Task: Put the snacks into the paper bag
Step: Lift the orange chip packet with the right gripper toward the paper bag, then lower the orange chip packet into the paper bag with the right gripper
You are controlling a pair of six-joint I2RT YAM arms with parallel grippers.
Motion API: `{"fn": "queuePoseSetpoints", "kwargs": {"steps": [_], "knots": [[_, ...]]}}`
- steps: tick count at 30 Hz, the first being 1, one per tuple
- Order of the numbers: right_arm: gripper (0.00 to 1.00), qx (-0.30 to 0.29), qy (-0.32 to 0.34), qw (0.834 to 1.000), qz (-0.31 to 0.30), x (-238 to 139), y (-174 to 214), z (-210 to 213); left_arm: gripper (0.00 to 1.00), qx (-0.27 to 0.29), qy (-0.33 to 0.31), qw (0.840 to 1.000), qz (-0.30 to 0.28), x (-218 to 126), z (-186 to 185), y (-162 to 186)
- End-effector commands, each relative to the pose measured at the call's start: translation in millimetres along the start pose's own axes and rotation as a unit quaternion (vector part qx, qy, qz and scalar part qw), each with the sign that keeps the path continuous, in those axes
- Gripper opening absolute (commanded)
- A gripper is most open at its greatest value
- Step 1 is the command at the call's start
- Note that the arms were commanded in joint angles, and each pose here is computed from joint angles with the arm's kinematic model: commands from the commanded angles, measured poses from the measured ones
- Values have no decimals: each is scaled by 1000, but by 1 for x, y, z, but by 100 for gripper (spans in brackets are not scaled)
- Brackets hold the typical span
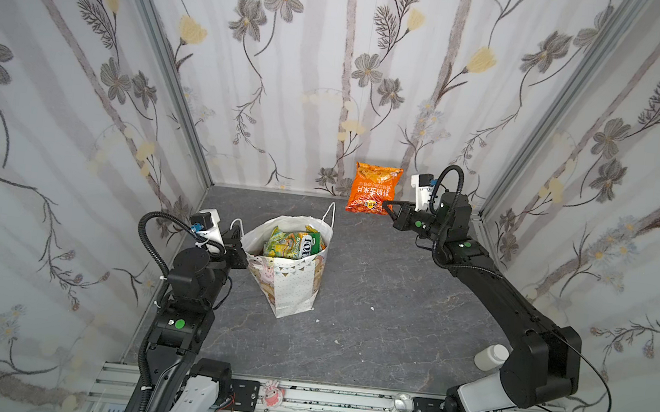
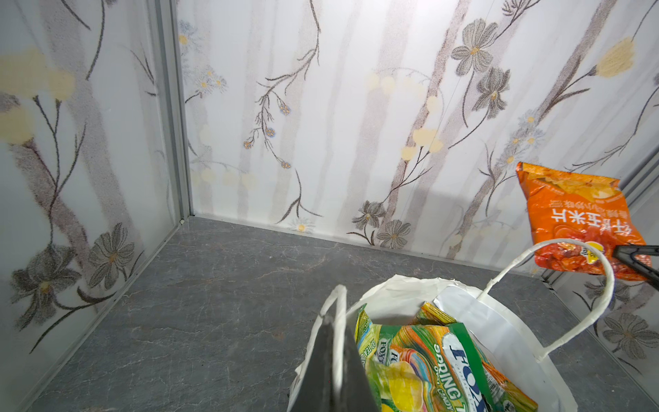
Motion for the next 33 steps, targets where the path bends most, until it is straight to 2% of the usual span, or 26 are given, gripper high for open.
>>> {"fn": "queuePoseSetpoints", "kwargs": {"steps": [1, 7, 11, 17, 22, 27, 33], "knots": [[0, -36, 6, 999, 11, -12, -1, 20, 6, 1, -2, 1000, -8, 0, 0, -4], [0, -72, -47, 996, 19, -19, -5, 76, 6, 2, -3, 1000, -8, 0, 0, -3], [0, -107, -58, 992, 34, -15, 0, 105, 6, 2, -2, 1000, -9, -1, 0, -4], [0, -148, -66, 982, 95, 5, 26, 133, 6, 4, -3, 1000, -9, -1, 0, -4], [0, -199, -52, 970, 127, 26, 48, 146, 6, 4, -3, 1000, -9, -1, 1, -3], [0, -222, -58, 964, 135, 40, 57, 150, 6, 4, -2, 1000, -10, -1, 0, -4], [0, -246, -69, 949, 183, 68, 82, 142, 6, 5, -1, 1000, -9, -1, 0, -4]]}}
Point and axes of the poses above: each gripper's point midway between its finger pads, its own x axis out along the fingers, its own z axis along the line the jaws close on, y = z × x, the point moved 6 cm from there along -x, back along the fingers, and after that the axes turned 4 degrees about x, right-handed, at the moved point
